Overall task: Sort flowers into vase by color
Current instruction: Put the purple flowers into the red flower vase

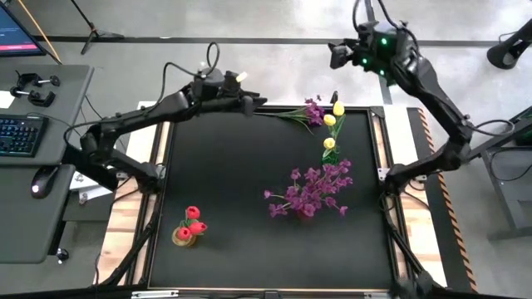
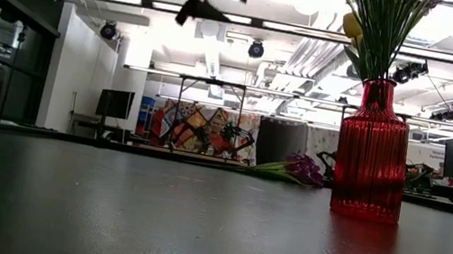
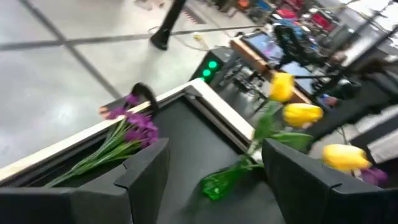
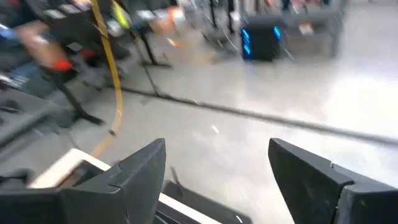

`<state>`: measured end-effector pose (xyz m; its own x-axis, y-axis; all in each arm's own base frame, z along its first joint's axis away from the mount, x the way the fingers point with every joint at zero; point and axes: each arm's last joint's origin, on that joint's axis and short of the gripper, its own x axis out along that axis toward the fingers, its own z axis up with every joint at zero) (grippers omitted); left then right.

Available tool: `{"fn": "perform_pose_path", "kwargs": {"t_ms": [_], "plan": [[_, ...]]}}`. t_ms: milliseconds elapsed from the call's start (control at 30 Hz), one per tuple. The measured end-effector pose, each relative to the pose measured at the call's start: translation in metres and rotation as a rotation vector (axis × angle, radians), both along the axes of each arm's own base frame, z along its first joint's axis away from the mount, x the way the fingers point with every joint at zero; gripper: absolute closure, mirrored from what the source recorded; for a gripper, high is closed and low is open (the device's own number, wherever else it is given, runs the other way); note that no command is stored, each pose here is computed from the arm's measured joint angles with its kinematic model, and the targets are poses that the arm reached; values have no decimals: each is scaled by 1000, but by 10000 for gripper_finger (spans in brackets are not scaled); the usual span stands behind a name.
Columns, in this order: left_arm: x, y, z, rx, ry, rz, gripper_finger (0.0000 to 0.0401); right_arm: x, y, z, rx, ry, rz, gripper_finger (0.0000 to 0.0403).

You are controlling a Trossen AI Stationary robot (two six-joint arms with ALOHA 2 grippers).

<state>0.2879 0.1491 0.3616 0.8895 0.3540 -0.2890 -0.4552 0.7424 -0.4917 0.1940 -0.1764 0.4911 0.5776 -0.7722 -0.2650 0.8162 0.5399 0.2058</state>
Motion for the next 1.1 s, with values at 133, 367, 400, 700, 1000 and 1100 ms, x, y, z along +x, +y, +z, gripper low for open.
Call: {"fn": "perform_pose_path", "kwargs": {"t_ms": [133,367,400,700,1000,1100], "plan": [[3,15,-12,-51,21,27,161,-12,-46,-25,122,51,-80,154],[7,29,-27,-94,46,-65,161,-22,-123,-82,385,63,-175,285],[8,30,-28,-89,51,-84,161,-23,-132,-93,432,73,-175,312],[6,33,-29,77,114,-144,161,-11,-165,-189,917,259,-32,394],[4,36,-29,97,133,-84,161,19,-177,-228,953,287,56,402],[4,37,-29,101,137,-68,161,23,-182,-243,980,325,24,402]]}}
